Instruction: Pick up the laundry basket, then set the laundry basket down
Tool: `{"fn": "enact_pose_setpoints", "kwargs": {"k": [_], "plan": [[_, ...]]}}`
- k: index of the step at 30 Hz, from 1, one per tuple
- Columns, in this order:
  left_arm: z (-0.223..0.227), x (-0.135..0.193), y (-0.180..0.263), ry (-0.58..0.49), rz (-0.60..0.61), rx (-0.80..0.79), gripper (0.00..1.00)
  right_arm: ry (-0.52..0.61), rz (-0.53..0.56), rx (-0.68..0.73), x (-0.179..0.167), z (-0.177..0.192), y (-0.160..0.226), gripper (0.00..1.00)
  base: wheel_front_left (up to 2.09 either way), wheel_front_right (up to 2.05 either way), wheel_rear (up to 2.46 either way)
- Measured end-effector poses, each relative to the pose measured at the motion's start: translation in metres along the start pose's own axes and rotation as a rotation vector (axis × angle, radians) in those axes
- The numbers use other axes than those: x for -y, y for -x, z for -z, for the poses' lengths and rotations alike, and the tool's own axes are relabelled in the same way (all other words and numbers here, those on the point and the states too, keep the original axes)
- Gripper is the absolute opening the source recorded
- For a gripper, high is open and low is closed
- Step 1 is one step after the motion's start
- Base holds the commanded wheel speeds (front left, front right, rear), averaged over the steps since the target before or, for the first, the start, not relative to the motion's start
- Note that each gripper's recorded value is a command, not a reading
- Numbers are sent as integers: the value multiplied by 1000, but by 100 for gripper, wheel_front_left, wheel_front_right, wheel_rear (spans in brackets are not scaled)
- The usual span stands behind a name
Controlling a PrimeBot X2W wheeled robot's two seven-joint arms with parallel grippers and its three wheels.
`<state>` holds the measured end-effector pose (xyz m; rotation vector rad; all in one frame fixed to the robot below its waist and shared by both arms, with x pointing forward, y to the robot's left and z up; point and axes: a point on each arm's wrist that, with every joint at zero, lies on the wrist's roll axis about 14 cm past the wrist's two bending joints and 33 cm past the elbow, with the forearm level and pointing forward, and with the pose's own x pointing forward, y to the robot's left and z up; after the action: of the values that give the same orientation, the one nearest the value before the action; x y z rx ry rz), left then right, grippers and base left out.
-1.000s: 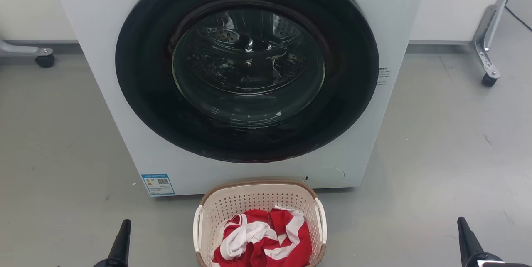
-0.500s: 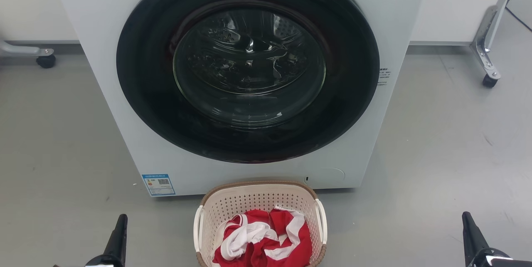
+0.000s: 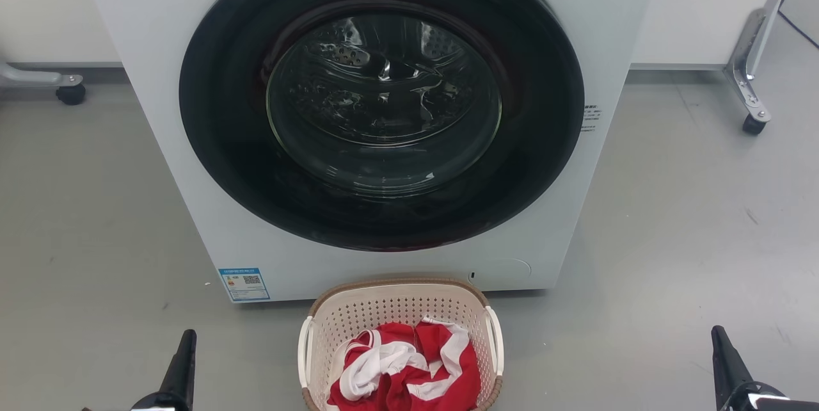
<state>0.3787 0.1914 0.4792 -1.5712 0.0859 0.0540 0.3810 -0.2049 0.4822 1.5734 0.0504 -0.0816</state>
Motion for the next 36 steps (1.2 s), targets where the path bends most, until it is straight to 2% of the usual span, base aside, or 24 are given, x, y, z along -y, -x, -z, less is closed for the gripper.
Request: {"fn": "enact_pose_setpoints", "kwargs": {"k": [36], "plan": [[0,0,0,0,0,0,0,0,0,0,0,0,0,0,0,0,0]]}}
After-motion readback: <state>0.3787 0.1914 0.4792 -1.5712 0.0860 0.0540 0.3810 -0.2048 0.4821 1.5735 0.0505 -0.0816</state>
